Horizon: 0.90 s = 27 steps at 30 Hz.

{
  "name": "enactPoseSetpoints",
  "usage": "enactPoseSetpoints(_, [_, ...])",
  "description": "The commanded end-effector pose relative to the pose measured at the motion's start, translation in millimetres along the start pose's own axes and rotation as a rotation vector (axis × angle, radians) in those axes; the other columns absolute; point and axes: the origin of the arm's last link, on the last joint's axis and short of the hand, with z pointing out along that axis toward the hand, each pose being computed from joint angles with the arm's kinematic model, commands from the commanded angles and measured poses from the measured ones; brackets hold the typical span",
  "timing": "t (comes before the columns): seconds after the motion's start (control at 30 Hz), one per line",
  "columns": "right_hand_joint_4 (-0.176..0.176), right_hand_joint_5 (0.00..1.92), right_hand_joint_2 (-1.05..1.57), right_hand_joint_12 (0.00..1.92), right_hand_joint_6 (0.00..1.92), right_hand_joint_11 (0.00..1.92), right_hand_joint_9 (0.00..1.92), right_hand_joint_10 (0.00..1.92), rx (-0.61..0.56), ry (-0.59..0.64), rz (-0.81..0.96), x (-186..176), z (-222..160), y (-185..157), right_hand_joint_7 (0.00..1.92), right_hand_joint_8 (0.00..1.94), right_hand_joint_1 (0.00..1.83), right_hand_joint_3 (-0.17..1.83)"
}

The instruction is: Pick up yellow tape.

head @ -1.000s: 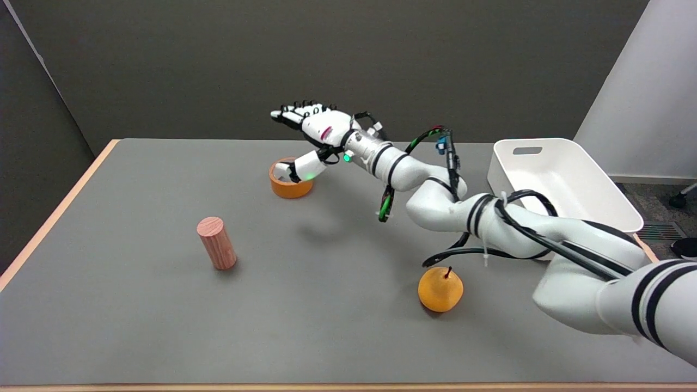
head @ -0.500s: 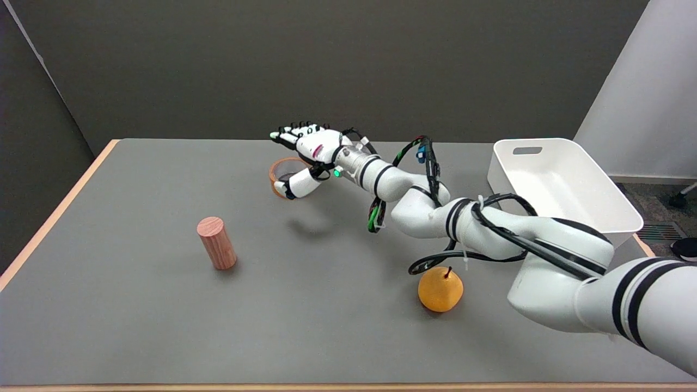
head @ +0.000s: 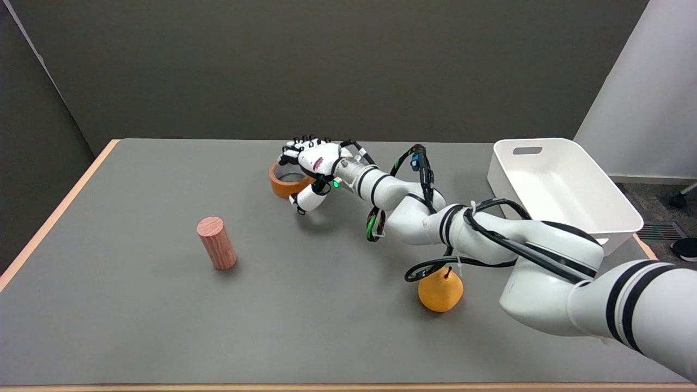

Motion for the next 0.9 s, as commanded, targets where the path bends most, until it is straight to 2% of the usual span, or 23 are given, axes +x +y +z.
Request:
enactPoseSetpoints(0.03, [0.098, 0.16, 0.66, 0.39, 0.53, 0.0, 0.0, 0.09, -0.074, -0.067, 0.026, -23.8, -5.2, 18.5, 0.0, 0.09, 0.64, 1.0])
enactPoseSetpoints(0.27, [0.108, 0.19, 0.65, 0.32, 0.57, 0.0, 0.0, 0.0, -0.084, -0.057, 0.036, -22.8, -5.9, 22.6, 0.0, 0.05, 0.71, 1.0])
enactPoseSetpoints(0.37, [0.116, 0.23, 0.69, 0.3, 0.51, 0.0, 0.0, 0.03, -0.078, -0.047, 0.012, -21.2, -5.8, 21.9, 0.0, 0.02, 0.62, 0.9])
enactPoseSetpoints(0.5, [0.127, 0.26, 0.7, 0.22, 0.69, 0.0, 0.0, 0.02, -0.071, -0.036, -0.004, -19.1, -5.5, 20.7, 0.0, 0.03, 0.66, 0.95])
enactPoseSetpoints(0.57, [0.127, 0.27, 0.74, 0.24, 0.9, 0.0, 0.0, 0.01, -0.069, -0.031, -0.004, -18.2, -5.4, 20.4, 0.0, 0.03, 0.67, 0.89])
enactPoseSetpoints(0.7, [0.129, 0.31, 0.74, 0.19, 1.03, 0.0, 0.0, 0.04, -0.067, -0.015, 0.004, -15.6, -5.3, 20.6, 0.0, 0.09, 0.72, 0.96])
enactPoseSetpoints(0.77, [0.118, 0.34, 0.73, 0.18, 1.16, 0.0, 0.0, 0.07, -0.065, -0.01, 0.003, -14.9, -5.5, 20.9, 0.0, 0.09, 0.7, 0.96])
enactPoseSetpoints(0.83, [0.144, 0.4, 1.15, 0.1, 1.66, 0.04, 0.0, 0.06, -0.062, -0.004, 0.003, -14.0, -5.4, 20.4, 0.03, 0.03, 0.69, 0.48])
enactPoseSetpoints(0.87, [0.149, 0.43, 1.28, 0.08, 1.82, 0.05, 0.0, 0.06, -0.061, -0.002, 0.002, -13.6, -5.5, 20.6, 0.04, 0.01, 0.69, 0.32])
enactPoseSetpoints(0.9, [0.13, 0.47, 1.24, 0.11, 1.79, 0.02, 0.0, 0.1, -0.061, 0.0, 0.002, -13.6, -5.8, 21.0, 0.04, 0.05, 0.73, 0.37])
